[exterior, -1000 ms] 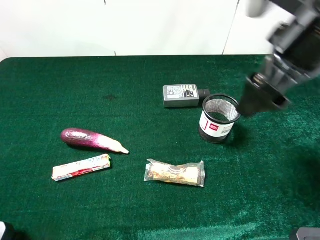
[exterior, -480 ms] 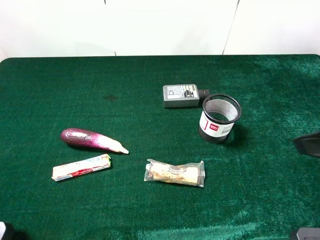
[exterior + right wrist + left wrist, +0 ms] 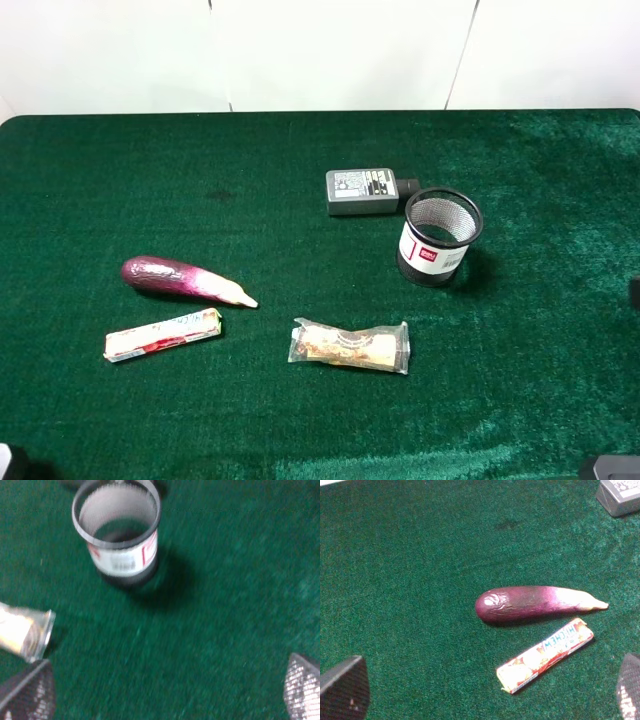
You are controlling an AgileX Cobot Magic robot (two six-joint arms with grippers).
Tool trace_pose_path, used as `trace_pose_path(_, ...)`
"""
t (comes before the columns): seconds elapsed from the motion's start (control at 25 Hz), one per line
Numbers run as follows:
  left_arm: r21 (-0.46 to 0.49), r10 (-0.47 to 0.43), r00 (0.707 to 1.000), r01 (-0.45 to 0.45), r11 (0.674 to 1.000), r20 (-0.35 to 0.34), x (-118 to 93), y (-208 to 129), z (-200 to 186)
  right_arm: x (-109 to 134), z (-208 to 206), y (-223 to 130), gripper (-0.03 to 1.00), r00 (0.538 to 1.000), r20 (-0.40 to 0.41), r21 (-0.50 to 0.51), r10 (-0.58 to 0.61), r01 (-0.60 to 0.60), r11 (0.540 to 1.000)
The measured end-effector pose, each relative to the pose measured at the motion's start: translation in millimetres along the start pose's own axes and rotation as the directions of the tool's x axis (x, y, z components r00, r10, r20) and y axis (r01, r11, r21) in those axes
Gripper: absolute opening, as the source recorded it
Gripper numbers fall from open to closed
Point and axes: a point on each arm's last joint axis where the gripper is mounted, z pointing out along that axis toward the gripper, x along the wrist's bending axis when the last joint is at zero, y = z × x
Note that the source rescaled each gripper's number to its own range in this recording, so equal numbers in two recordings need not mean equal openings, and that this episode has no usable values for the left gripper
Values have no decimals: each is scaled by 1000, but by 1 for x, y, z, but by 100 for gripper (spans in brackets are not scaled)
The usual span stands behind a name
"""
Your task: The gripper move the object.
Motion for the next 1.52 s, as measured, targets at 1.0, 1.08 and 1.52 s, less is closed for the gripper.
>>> trace_pose_path(1.0,0,-1,1000,1,1000,-3,0,0,0,5,-35,-25,100,997,74,-268,28,-7,963)
trace_pose_path(1.08,0,-1,1000,1,1000,-3,0,0,0,5,-35,-25,100,997,74,-268,30,-9,963)
trace_pose_path(1.52,0,-1,1000,1,1000,-3,0,0,0,5,-35,-25,100,997,74,-269,31,-10,963)
